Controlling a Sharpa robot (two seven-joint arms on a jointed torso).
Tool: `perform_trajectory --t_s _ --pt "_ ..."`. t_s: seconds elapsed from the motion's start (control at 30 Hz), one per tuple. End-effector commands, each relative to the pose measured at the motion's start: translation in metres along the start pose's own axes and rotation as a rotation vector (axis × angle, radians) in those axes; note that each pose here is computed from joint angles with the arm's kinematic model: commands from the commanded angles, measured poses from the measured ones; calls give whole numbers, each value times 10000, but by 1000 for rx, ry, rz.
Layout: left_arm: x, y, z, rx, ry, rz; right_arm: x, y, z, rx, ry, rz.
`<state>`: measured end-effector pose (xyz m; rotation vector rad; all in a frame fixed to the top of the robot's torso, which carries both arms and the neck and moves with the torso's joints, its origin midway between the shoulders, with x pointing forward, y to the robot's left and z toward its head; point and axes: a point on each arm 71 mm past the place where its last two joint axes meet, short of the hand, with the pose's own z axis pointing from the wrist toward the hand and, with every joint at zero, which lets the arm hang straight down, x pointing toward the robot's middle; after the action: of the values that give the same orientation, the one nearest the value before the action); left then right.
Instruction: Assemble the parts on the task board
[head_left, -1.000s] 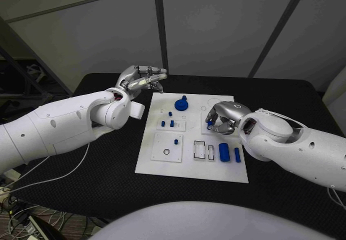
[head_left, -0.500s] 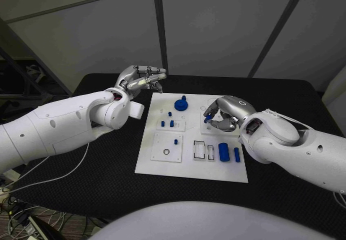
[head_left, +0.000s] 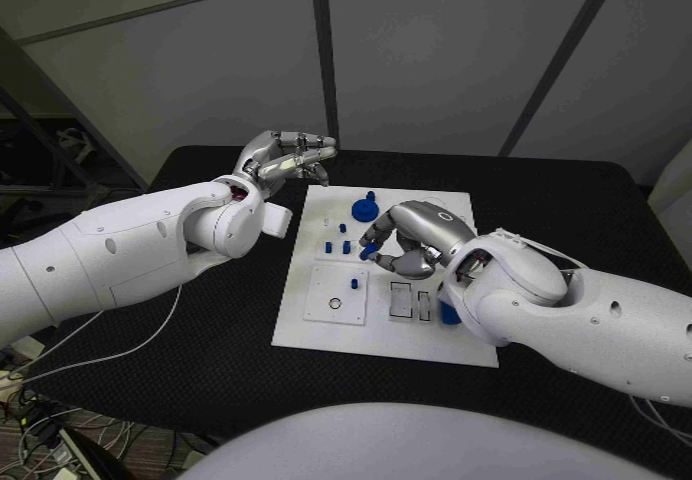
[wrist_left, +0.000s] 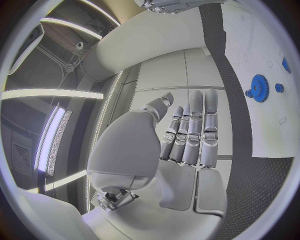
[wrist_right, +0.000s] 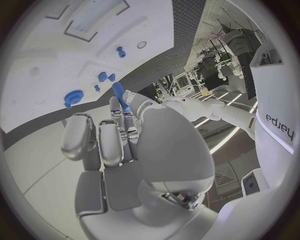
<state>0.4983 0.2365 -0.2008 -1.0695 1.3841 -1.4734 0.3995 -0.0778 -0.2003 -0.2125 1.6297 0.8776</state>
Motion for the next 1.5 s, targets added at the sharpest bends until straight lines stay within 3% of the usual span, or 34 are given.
perform_trajectory --t_s 0.03,0.17,0.47,1.07,1.5 --pt "22 -15 11 14 6 -4 142 102 22 -61 59 20" --pt "54 -13 21 14 14 -8 316 191 37 -96 99 24" --pt "93 -9 35 13 23 -13 536 235 72 -119 148 12" --pt "107 -1 40 4 33 -17 628 206 130 -117 150 -28" --pt "99 -2 36 3 32 -16 716 213 103 -115 193 -38"
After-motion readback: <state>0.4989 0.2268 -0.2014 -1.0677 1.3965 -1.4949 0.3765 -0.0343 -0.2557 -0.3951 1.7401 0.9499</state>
